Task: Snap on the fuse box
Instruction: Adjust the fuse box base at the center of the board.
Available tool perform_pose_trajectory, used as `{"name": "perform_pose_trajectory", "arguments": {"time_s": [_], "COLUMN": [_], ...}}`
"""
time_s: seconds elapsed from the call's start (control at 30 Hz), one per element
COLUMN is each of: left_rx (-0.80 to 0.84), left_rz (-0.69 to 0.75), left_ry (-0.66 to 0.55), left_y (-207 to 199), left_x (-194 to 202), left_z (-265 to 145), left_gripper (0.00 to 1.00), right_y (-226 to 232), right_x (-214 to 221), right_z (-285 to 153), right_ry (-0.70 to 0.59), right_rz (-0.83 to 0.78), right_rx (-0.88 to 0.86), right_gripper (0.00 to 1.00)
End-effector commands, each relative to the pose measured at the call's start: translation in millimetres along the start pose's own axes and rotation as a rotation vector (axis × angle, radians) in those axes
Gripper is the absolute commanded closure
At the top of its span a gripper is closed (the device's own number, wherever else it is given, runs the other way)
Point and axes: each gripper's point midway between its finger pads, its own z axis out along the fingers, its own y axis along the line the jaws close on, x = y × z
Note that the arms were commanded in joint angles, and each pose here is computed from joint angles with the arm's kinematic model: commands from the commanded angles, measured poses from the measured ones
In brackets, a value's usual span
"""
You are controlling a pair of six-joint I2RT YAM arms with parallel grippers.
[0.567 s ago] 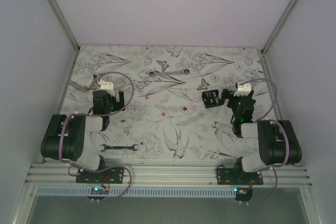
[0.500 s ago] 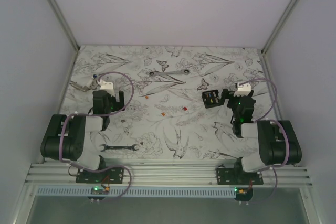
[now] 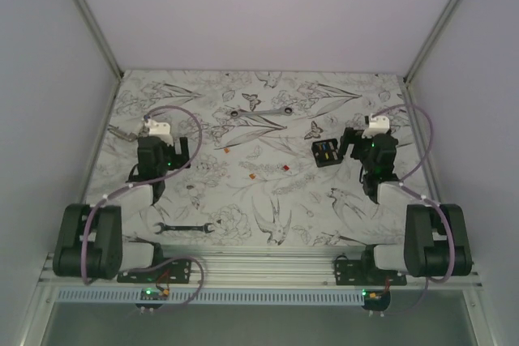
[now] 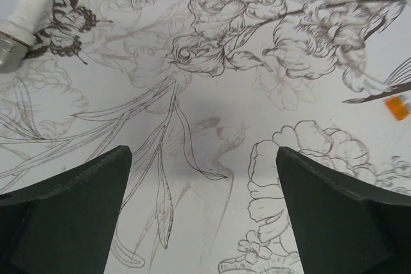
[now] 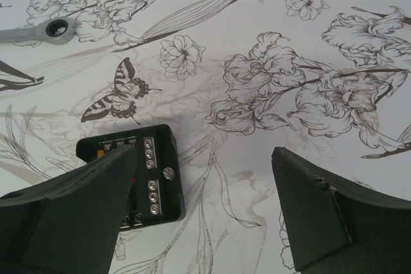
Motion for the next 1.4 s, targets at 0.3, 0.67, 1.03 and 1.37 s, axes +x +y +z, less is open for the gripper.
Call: {"name": "perform_pose_trajectory", "arguments": {"time_s": [0.3, 0.67, 1.03, 1.37], "left_rx": [0.093, 0.214, 0.276, 0.341], "left_rz": [-0.296, -0.417, -0.444, -0.455], "left_ry": [0.211, 0.210, 0.252, 0.282], "left_y": [-30, -55, -70, -92], "left_x": [-6, 2, 2, -4], "left_z": [-77, -111, -113, -118], "left_gripper": [0.00, 0.00, 0.00, 0.00], "right_y": [27, 27, 26, 49], "right_x": [33, 54, 77, 75], "right_z": [6, 12, 13, -19], "right_ry": [0.335, 0.469, 0.564, 0.555], "right_rz": [0.092, 0.105, 0.075, 0.007], "right_rx": [-0.110, -0.095, -0.073, -0.065], "right_gripper": [0.35, 0.58, 0.72, 0.92]}}
